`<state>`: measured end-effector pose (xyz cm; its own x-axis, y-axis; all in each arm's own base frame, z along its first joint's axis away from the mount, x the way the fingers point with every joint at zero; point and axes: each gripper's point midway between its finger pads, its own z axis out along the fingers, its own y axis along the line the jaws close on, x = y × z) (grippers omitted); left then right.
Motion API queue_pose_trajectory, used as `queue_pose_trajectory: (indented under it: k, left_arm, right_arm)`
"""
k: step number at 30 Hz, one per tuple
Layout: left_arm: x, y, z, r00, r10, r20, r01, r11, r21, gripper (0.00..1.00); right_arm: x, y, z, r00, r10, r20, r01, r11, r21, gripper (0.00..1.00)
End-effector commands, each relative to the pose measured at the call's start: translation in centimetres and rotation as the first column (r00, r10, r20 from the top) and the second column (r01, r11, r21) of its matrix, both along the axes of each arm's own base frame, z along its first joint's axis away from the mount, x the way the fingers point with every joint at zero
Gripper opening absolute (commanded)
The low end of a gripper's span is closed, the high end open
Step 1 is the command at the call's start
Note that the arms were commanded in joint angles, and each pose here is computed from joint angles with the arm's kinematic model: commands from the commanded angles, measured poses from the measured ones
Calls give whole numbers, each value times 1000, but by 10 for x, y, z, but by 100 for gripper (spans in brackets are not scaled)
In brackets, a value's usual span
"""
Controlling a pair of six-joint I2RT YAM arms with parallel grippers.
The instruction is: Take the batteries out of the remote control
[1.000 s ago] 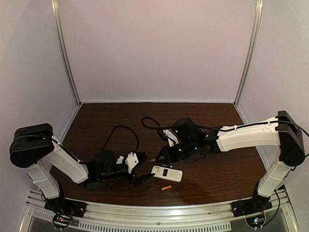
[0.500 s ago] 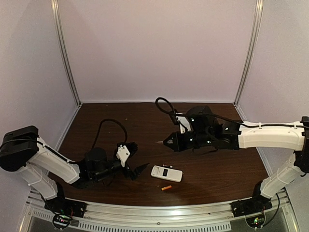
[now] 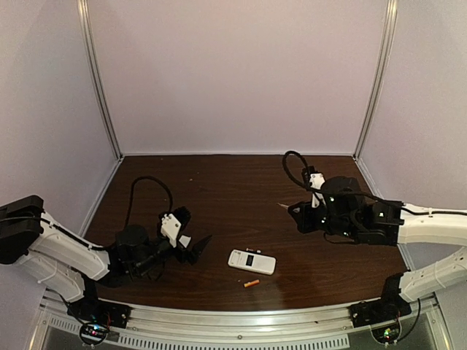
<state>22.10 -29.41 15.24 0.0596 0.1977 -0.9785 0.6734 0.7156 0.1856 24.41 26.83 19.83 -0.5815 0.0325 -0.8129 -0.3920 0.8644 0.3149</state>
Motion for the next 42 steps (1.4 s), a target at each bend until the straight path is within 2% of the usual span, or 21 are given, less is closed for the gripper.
queue_pose_trajectory:
  k: [1, 12, 32, 42]
  left_arm:
    - [3, 9, 11, 999, 37, 15, -36, 998, -55, 98]
    - [1, 20, 17, 998, 57, 40, -53, 995, -86, 97]
    - [-2, 35, 9, 996, 88, 28, -85, 993, -80, 97]
    - [-4, 38, 9, 997, 83, 5, -82, 992, -100, 98]
  right_arm:
    - [6, -29, -14, 991, -129, 47, 131, 991, -27, 0]
    - [9, -28, -61, 989, -137, 58, 139, 989, -46, 0]
    - [27, 38, -131, 1000, -19, -8, 18, 992, -122, 0]
    - [33, 52, -153, 999, -2, -32, -3, 987, -162, 12]
